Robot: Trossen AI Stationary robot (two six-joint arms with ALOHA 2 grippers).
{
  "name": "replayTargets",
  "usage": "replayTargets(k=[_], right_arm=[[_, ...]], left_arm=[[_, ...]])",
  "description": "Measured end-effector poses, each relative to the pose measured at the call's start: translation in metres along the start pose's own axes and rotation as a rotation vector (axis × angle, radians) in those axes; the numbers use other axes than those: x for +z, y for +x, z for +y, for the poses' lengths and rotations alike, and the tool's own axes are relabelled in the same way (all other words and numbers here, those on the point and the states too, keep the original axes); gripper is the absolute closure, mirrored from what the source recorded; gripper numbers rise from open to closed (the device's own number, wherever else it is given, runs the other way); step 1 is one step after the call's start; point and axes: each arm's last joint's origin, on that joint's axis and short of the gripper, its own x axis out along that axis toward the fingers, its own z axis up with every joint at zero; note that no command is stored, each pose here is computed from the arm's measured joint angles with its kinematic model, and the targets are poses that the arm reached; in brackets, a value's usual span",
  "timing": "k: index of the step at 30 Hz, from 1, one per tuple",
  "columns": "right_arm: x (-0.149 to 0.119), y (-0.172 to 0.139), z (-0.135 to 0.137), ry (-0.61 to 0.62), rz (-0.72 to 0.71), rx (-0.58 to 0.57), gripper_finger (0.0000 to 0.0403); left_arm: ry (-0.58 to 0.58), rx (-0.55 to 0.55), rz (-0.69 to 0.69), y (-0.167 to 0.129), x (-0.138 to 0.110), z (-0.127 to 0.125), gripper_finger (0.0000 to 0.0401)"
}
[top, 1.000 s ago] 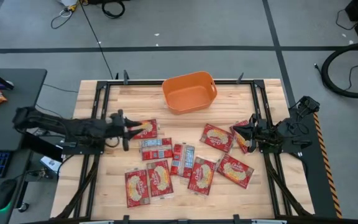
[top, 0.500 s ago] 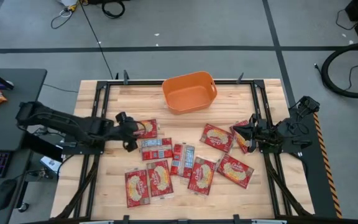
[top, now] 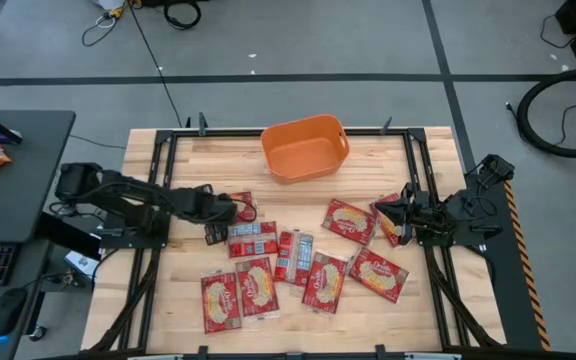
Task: Sort popcorn bags into baskets
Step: Put the popcorn bag into the bin
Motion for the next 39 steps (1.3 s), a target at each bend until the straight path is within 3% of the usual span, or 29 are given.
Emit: replayTargets(k=[14,24,34,39], right_arm=[[0.0,0.0,0.0,0.001,0.0,0.001,0.0386],[0.0,0.0,0.0,0.0,0.0,0.0,0.0386],[0.0,0.0,0.0,0.0,0.0,0.0,0.0386],[0.0,0.0,0.0,0.0,0.0,0.0,0.0386]], left_arm=[[0.212,-0.003,0.009,0.003,0.003,-0.005,0.0172],[0.263,-0.049,0.012,0.004,0.003,-0.007,0.0172],[0.296,0.017,0.066,0.02,0.005,-0.012,0.0173],[0.302,0.019,0.086,0.023,0.005,-0.013,0.0199]])
